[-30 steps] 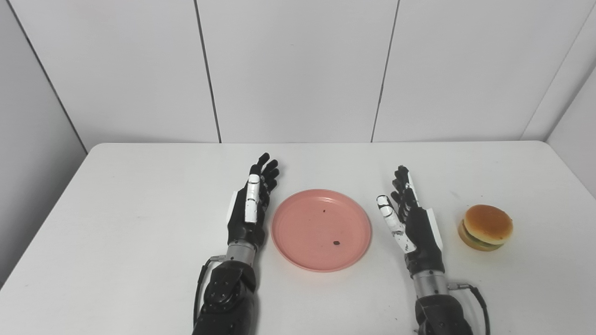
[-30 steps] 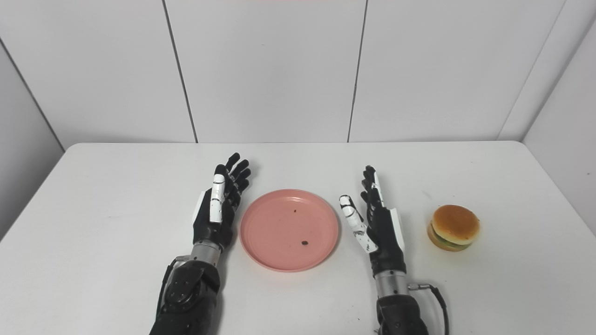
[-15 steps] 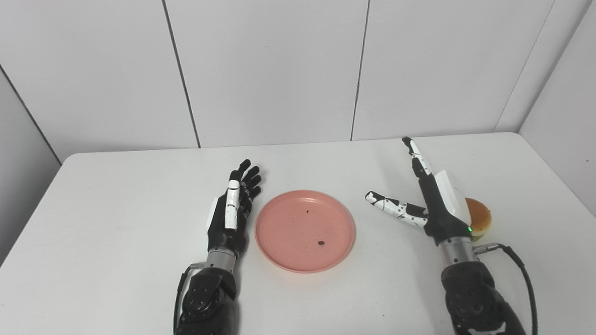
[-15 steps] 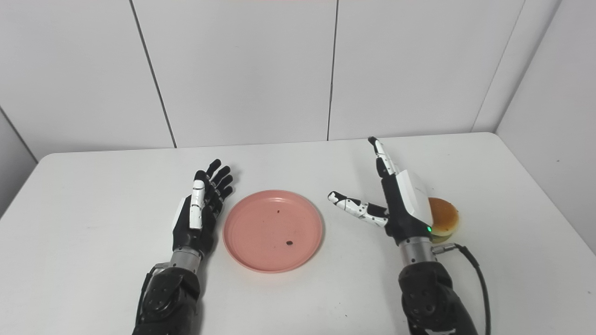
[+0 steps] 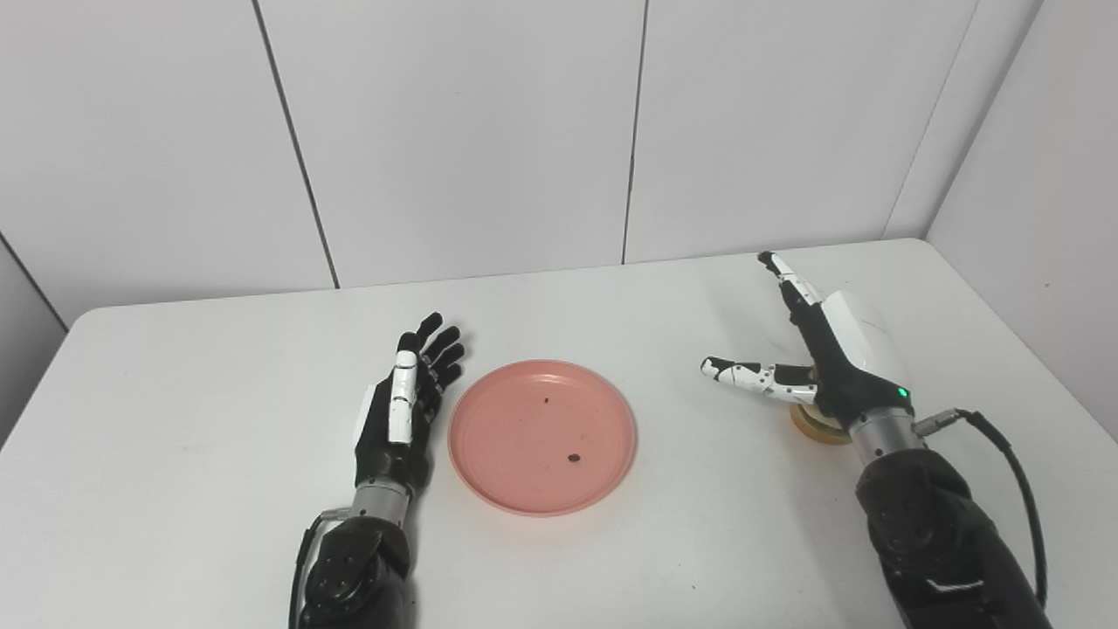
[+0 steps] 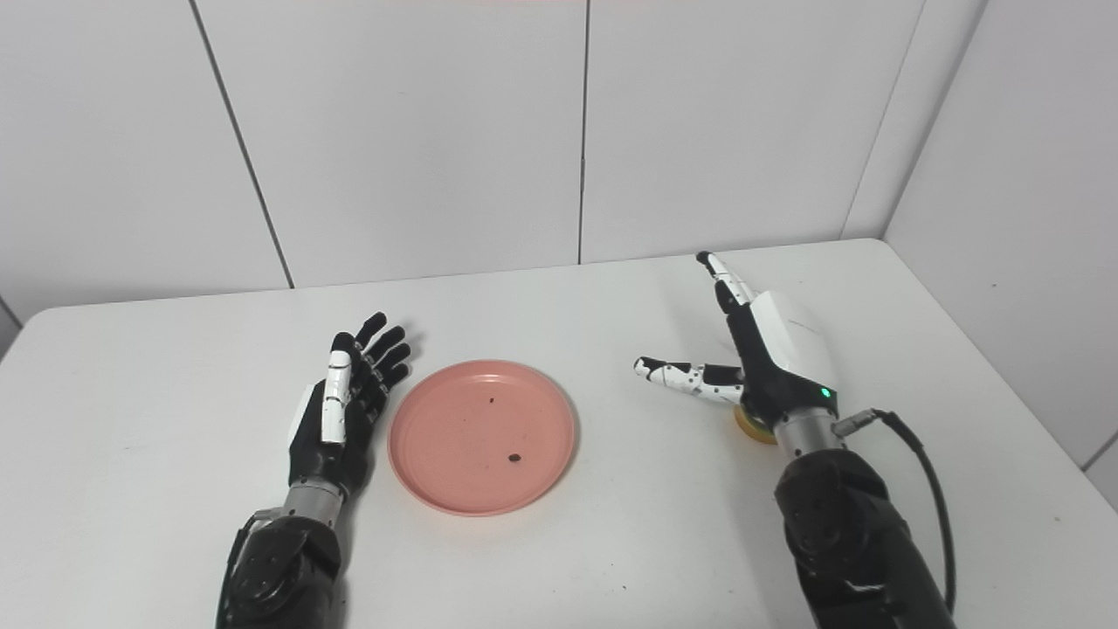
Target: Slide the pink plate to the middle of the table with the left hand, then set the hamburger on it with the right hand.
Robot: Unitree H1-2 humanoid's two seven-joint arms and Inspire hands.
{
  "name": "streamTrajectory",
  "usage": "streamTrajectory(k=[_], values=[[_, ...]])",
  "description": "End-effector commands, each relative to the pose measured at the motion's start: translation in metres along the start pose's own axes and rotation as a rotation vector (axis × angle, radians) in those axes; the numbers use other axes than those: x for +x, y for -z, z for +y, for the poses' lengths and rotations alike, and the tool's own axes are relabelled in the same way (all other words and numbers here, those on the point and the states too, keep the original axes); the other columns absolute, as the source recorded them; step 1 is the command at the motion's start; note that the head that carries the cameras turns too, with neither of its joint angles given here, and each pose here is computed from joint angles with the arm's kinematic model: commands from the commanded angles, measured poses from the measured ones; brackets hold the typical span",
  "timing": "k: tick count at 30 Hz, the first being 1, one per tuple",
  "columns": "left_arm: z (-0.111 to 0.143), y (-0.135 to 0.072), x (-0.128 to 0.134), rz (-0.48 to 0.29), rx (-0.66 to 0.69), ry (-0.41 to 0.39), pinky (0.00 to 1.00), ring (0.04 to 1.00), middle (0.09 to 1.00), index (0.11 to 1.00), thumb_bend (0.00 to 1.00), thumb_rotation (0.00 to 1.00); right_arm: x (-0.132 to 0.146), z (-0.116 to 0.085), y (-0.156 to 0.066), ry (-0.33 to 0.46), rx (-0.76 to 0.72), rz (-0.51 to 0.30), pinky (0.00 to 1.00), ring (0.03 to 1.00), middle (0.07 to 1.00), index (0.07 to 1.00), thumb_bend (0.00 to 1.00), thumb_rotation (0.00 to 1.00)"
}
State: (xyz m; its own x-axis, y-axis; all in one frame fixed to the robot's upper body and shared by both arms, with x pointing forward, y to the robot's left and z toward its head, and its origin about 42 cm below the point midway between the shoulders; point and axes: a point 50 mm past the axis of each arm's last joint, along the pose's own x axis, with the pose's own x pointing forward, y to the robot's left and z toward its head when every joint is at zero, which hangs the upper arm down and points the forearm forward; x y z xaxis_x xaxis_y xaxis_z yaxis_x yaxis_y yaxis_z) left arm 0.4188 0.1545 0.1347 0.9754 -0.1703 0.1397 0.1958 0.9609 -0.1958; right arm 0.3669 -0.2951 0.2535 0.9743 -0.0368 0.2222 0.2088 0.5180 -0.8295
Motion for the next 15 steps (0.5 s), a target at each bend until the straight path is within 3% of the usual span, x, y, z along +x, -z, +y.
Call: streamTrajectory(k=[1,5,10,15], values=[[0.032,0.044,-0.045,0.151,-0.004,-0.067,0.90,0.878,0.868,0.865,0.57,1.00,0.008,-0.024,-0.008,0.065,-0.054,-0.015,0.78,0.891,0.918,0.922,0.80,0.54],[0.037,0.043,-0.047,0.149,0.003,-0.060,0.90,0.875,0.861,0.852,0.56,1.00,0.008,-0.032,-0.003,0.056,-0.120,0.029,0.81,0.887,0.903,0.917,0.79,0.48],[0.043,0.042,-0.047,0.157,-0.008,-0.049,0.91,0.883,0.866,0.855,0.56,1.00,0.009,-0.040,0.003,0.030,-0.153,0.069,0.77,0.872,0.904,0.918,0.85,0.53],[0.050,0.041,-0.047,0.165,-0.008,-0.042,0.92,0.885,0.867,0.858,0.56,1.00,0.007,-0.045,0.004,0.005,-0.163,0.103,0.73,0.850,0.898,0.916,0.91,0.53]])
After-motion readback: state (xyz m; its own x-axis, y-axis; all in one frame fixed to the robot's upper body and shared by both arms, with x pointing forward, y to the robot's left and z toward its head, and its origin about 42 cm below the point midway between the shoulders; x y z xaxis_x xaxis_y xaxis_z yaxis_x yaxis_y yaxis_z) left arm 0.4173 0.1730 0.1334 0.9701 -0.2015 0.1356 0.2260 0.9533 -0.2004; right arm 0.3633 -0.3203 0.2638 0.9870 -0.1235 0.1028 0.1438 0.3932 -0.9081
